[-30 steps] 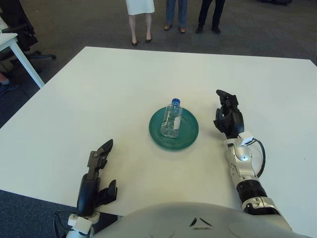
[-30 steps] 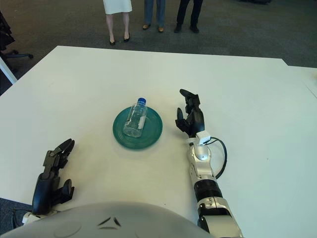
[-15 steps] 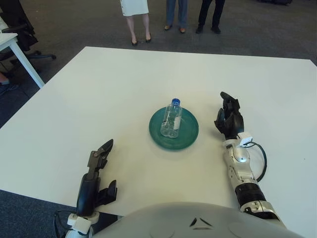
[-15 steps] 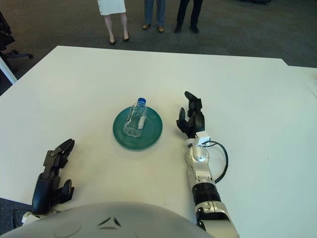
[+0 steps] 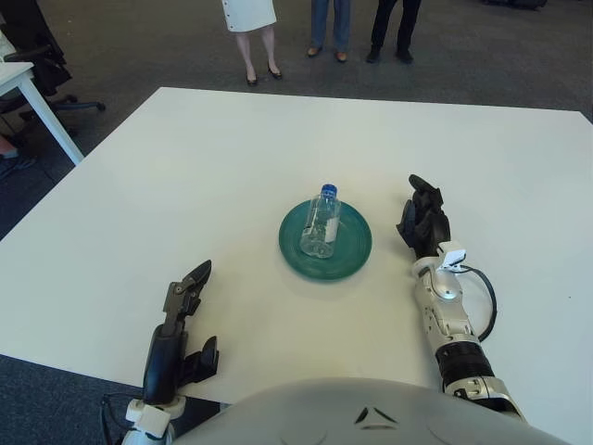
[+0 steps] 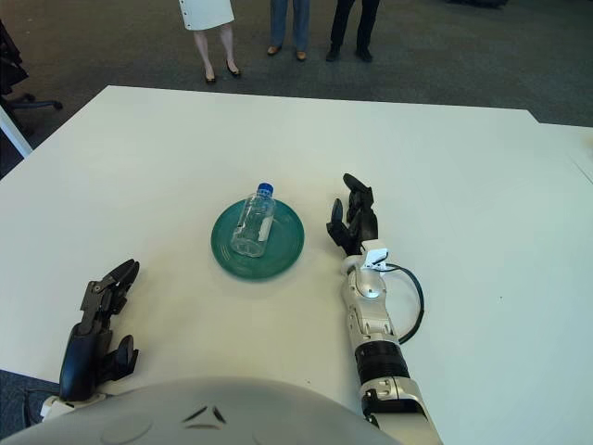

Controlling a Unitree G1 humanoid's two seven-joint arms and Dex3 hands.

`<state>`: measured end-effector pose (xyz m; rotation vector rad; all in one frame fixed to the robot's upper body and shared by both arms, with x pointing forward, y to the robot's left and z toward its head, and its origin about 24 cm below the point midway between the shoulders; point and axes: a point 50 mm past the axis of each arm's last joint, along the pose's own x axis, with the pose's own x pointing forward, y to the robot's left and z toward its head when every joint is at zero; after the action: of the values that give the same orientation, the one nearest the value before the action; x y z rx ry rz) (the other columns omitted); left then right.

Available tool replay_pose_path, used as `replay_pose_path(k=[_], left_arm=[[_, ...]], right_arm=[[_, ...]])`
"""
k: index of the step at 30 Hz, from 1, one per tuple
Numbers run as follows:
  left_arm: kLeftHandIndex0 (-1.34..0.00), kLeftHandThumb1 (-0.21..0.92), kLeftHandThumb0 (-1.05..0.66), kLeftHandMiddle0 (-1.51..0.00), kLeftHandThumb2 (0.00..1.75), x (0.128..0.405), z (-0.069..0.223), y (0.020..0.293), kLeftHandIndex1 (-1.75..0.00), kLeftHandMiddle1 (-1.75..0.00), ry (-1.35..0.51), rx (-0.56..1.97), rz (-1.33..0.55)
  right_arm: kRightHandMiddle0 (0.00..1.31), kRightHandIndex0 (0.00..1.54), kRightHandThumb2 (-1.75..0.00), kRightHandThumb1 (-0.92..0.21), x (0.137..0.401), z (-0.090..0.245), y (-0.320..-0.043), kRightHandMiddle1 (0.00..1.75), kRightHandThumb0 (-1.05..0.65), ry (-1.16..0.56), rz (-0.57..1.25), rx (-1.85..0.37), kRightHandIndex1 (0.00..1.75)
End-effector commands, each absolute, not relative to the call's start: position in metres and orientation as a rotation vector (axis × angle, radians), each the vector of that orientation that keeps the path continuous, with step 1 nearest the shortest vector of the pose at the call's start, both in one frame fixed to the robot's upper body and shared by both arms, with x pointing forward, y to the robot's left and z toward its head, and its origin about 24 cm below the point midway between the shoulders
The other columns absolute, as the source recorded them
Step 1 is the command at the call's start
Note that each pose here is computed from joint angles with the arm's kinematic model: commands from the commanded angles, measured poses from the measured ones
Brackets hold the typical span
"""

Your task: Put the bottle into the plate.

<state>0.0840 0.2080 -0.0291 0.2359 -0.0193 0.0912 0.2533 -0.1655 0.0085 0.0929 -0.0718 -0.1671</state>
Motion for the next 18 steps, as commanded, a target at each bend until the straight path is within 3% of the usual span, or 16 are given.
replay_pose_path(k=[1, 18], left_arm=[[0.00, 0.92, -0.78, -0.34, 0.76, 0.266, 0.011, 0.173, -0.74, 0.00, -0.080, 0.085, -0.009], [0.00, 0.92, -0.73, -0.33, 0.82, 0.279, 0.001, 0.174, -0.72, 0.00, 0.064, 0.071, -0.004]], right_arm=[[0.00, 0.30, -0.75, -0.92, 0.260, 0.004, -0.163, 0.61, -0.68, 0.075, -0.247, 0.129, 0.00], [0.00, 0.31, -0.76, -0.92, 0.264, 0.000, -0.159, 0.60, -0.69, 0.117, -0.260, 0.101, 0.01]])
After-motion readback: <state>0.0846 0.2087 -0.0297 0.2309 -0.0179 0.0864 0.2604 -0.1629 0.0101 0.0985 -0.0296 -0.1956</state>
